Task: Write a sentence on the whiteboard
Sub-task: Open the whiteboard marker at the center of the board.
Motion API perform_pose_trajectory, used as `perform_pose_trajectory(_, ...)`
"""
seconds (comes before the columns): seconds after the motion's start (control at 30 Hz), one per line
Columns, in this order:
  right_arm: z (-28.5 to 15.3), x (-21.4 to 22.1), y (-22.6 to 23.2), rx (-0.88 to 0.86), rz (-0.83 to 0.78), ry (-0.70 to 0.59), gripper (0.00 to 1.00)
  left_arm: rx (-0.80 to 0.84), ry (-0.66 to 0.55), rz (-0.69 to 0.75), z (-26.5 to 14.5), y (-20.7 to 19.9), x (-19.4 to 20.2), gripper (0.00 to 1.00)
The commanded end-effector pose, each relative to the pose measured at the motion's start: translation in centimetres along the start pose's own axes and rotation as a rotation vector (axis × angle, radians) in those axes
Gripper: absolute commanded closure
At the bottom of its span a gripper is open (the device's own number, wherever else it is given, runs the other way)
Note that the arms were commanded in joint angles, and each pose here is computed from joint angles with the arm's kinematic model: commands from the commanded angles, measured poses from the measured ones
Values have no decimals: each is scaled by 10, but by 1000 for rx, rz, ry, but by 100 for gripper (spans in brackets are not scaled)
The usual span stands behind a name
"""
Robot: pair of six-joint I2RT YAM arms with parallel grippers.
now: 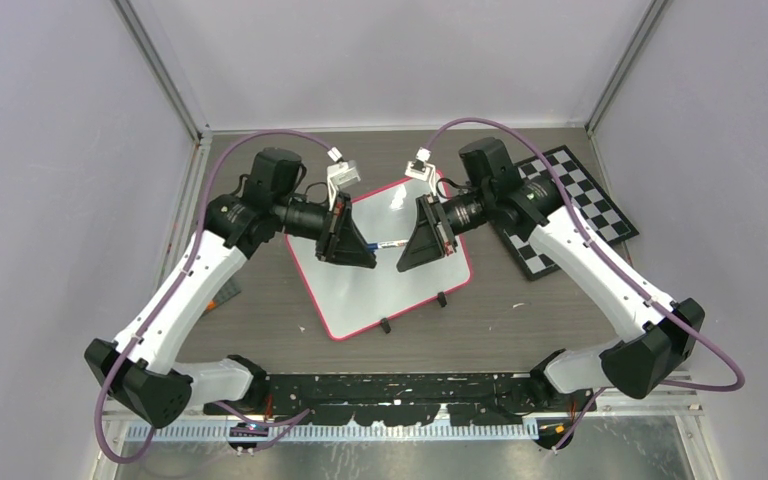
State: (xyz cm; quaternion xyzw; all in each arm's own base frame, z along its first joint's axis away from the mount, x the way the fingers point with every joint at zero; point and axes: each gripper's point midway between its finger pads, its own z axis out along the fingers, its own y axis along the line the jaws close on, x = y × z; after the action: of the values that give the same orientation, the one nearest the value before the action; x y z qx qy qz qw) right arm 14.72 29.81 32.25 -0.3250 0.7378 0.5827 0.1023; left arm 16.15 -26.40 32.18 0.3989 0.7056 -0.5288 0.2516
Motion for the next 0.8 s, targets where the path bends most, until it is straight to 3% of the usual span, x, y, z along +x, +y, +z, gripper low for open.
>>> perform_pose_trajectory(0.0,0,-3,27,-44,-96,-5,99,-21,-34,62,3,3,-19,100)
perform_pose_trajectory(0.17,-1,1,28,-47,-96,-1,99,-6,-25,79,1,-2,-14,100)
perform_pose_trajectory(0.27,-5,-3,25,-32,-90,-19,59,-1,-16,99,-2,-6,-10,100)
perform_pose_trajectory(0.3,-7,-5,24,-27,-84,-26,55,-6,-12,99,-3,-7,-9,100)
perform_pose_trajectory(0.53,-10,-9,25,-36,-75,-41,62,-35,-17,95,-4,-3,-8,100)
perform_pose_trajectory(0.77,-9,-21,21,-18,-50,-72,54,27,-15,66,-2,-11,-6,100)
